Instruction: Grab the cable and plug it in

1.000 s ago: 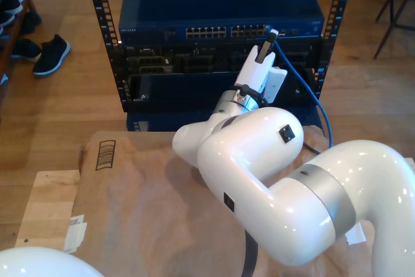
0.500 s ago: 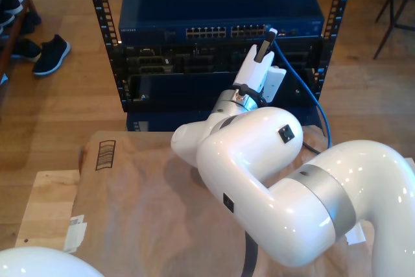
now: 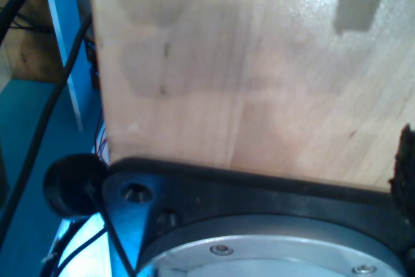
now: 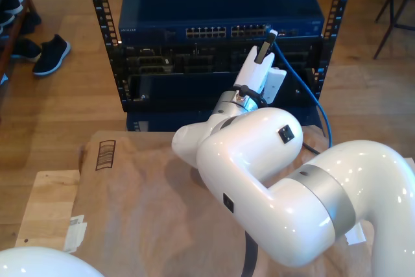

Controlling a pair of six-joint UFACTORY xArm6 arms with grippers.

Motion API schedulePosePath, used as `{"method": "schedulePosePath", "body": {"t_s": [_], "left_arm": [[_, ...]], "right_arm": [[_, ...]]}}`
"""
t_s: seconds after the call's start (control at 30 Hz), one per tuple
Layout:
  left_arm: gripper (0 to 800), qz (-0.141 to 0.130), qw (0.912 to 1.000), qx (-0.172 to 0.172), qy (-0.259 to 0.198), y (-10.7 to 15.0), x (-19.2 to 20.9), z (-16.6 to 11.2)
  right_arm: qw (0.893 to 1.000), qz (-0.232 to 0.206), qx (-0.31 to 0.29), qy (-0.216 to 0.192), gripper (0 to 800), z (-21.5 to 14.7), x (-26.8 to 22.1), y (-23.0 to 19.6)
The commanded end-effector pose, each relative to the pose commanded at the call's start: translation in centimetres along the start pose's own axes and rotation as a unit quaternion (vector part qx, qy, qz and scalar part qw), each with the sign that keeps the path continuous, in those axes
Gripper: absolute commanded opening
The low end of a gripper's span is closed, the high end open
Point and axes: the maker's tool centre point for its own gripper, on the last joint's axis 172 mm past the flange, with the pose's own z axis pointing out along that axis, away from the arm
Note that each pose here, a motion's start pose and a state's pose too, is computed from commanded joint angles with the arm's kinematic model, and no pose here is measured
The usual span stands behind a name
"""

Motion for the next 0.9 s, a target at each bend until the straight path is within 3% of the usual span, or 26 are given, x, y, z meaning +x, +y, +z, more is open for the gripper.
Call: {"method": "schedulePosePath", "body": {"t_s": [0.9], "left_arm": [[799, 0.0, 1.0, 0.0, 0.0, 0.0, 0.0, 0.0]], "right_arm": [[1.0, 0.006, 0.0, 0.001, 0, -0.2, -0.27, -0.67]]}}
